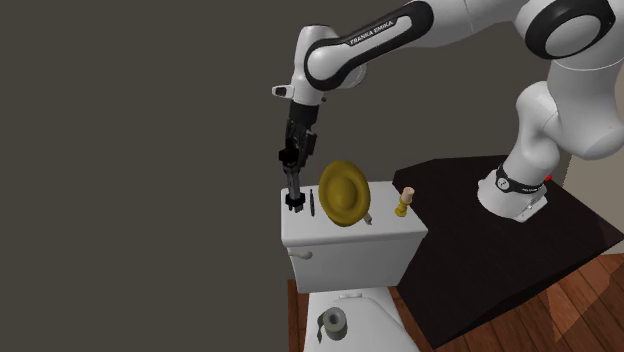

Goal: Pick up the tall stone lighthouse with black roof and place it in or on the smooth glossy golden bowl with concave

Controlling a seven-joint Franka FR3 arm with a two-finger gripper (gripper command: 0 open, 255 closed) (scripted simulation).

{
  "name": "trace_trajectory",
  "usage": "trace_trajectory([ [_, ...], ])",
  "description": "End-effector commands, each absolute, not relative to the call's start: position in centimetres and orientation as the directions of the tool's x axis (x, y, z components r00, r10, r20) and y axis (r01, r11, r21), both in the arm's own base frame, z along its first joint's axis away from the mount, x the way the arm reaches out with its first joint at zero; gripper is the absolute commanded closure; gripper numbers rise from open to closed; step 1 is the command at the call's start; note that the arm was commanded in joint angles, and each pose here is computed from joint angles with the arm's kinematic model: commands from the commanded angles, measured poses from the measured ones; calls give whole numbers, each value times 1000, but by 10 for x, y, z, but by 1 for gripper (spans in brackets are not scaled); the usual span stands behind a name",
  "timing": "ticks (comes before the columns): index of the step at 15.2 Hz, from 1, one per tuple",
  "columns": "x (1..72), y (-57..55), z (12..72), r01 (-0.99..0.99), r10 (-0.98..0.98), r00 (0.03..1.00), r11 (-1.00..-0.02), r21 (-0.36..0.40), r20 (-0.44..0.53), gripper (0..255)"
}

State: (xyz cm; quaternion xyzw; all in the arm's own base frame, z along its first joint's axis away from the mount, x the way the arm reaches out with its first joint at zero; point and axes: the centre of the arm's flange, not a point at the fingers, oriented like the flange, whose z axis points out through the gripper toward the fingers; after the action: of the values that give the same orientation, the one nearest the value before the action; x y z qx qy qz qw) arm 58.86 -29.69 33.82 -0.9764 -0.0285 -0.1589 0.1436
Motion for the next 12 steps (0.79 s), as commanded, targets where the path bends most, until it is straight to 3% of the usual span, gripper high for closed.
trace_trajectory([
  [1,589,-296,349,101,10,948,-957,-271,319,255],
  [12,589,-296,407,101,10,948,-957,-271,319,255],
])
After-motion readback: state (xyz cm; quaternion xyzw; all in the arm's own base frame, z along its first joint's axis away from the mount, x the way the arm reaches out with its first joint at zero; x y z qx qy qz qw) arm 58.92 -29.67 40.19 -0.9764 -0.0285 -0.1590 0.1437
